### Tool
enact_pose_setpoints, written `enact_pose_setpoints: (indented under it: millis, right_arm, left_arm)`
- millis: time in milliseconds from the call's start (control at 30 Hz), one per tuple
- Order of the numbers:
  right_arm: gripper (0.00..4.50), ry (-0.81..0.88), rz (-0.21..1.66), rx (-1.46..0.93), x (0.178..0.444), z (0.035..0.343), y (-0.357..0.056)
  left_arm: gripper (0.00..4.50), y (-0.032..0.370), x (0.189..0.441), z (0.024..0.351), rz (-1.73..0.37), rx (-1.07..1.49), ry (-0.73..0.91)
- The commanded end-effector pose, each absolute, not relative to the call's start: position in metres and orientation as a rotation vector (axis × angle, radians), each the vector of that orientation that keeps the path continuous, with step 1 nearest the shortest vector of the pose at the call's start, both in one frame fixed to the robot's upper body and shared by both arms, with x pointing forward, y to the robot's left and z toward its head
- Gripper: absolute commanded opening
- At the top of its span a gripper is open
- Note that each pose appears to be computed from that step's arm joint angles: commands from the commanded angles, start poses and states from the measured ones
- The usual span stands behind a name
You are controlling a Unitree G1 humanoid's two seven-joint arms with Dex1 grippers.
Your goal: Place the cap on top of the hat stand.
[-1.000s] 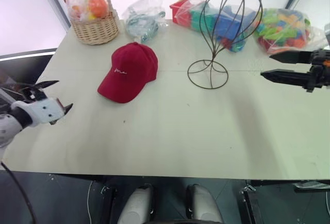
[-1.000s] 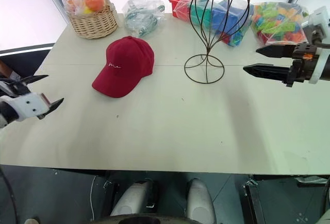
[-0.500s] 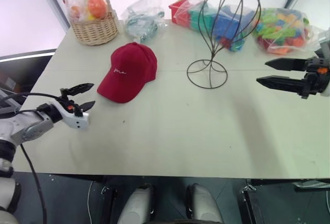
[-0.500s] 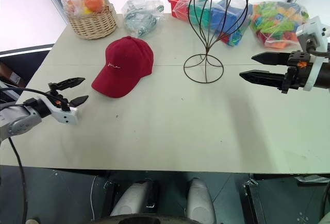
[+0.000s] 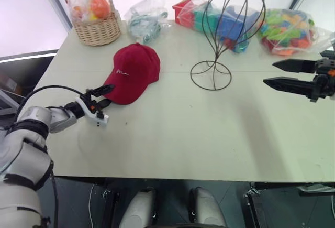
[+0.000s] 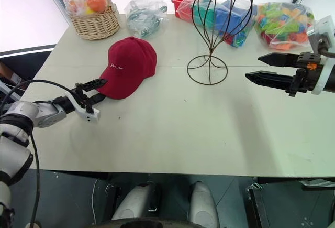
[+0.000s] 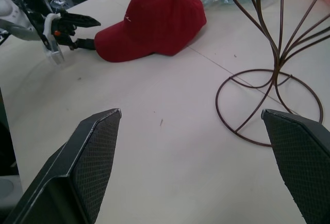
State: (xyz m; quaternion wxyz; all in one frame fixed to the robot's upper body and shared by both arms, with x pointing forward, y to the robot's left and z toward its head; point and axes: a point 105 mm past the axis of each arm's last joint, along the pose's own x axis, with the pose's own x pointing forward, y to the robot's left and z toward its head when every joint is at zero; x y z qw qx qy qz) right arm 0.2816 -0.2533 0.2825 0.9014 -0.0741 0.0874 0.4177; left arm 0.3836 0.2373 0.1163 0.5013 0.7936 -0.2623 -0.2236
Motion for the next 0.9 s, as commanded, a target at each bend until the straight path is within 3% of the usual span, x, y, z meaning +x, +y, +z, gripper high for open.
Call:
enact_pose_setpoints:
  millis: [33,233,267,333,567,800,900]
  right_arm:
    - [4.5,0.125,0.876,-0.193,0.273,0.3,-0.248]
    - [4.5,0.131,0.866,-0.189,0.273,0.297,-0.248]
    - [4.5,0.132,0.863,-0.189,0.274,0.296,-0.248]
    - [4.5,0.132,0.859,-0.189,0.274,0.295,-0.249]
    - [4.5,0.129,0.85,-0.188,0.275,0.295,-0.249]
    - [4.5,0.123,0.843,-0.186,0.276,0.296,-0.249]
    - [4.5,0.121,0.83,-0.18,0.278,0.295,-0.252]
  left_arm:
    - [4.43,0.233,0.388,0.117,-0.529,1.941,-0.658]
    - [4.43,0.213,0.389,0.115,-0.562,1.919,-0.737]
    - [4.19,0.21,0.388,0.114,-0.57,1.913,-0.751]
    - [3.54,0.205,0.388,0.112,-0.583,1.903,-0.77]
    - [0.06,0.197,0.39,0.109,-0.59,1.896,-0.773]
    - [0.06,0.193,0.394,0.118,-0.532,1.891,-0.807]
    - [0.06,0.187,0.401,0.144,-0.439,1.864,-0.871]
